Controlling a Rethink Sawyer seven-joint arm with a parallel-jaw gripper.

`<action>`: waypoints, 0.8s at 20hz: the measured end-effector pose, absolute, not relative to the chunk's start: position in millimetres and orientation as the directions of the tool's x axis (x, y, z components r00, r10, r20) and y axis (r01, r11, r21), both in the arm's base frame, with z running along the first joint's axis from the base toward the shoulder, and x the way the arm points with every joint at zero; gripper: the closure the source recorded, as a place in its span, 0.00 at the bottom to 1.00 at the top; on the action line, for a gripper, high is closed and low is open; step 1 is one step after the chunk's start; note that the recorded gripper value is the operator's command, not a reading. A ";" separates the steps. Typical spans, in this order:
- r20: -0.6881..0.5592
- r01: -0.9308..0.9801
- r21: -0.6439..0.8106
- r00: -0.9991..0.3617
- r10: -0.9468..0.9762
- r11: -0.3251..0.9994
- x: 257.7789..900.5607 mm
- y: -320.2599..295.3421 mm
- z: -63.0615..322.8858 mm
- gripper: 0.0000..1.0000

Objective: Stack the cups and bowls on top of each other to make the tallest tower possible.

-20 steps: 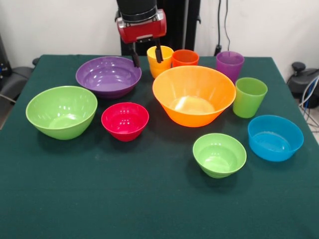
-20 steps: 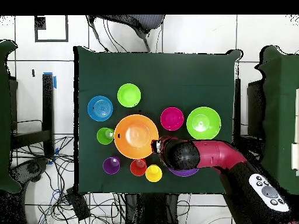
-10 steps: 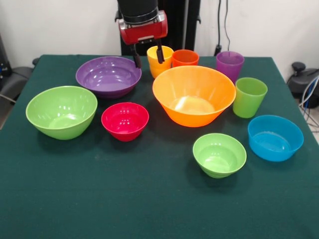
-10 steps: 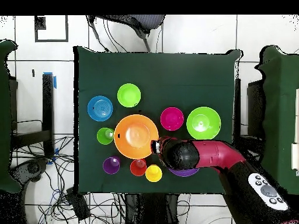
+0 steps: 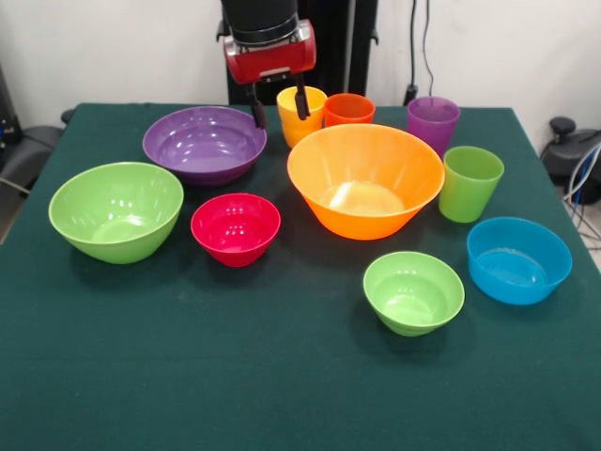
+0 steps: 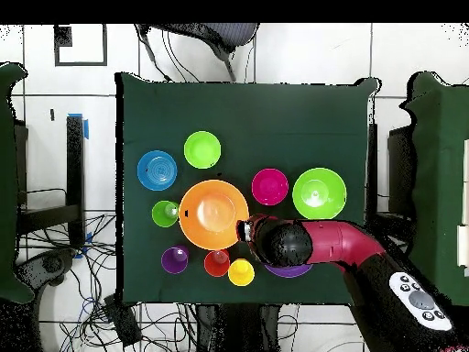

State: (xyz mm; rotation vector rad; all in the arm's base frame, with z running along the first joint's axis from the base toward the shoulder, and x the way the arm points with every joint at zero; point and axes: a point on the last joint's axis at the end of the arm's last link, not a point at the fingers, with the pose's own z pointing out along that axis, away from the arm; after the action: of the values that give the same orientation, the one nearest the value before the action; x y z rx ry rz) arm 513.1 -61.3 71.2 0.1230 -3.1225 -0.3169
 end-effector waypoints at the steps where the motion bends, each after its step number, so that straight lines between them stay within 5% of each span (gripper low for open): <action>1: -0.007 -0.078 0.201 -0.997 -0.078 0.977 513.1 -61.2 71.2 0.00; 16: -0.007 -0.091 0.201 -0.996 -0.092 0.975 513.8 -54.1 71.1 0.00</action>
State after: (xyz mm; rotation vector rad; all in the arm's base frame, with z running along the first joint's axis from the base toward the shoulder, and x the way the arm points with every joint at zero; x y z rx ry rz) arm 513.8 -54.1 71.1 0.1446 -3.1199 -0.3170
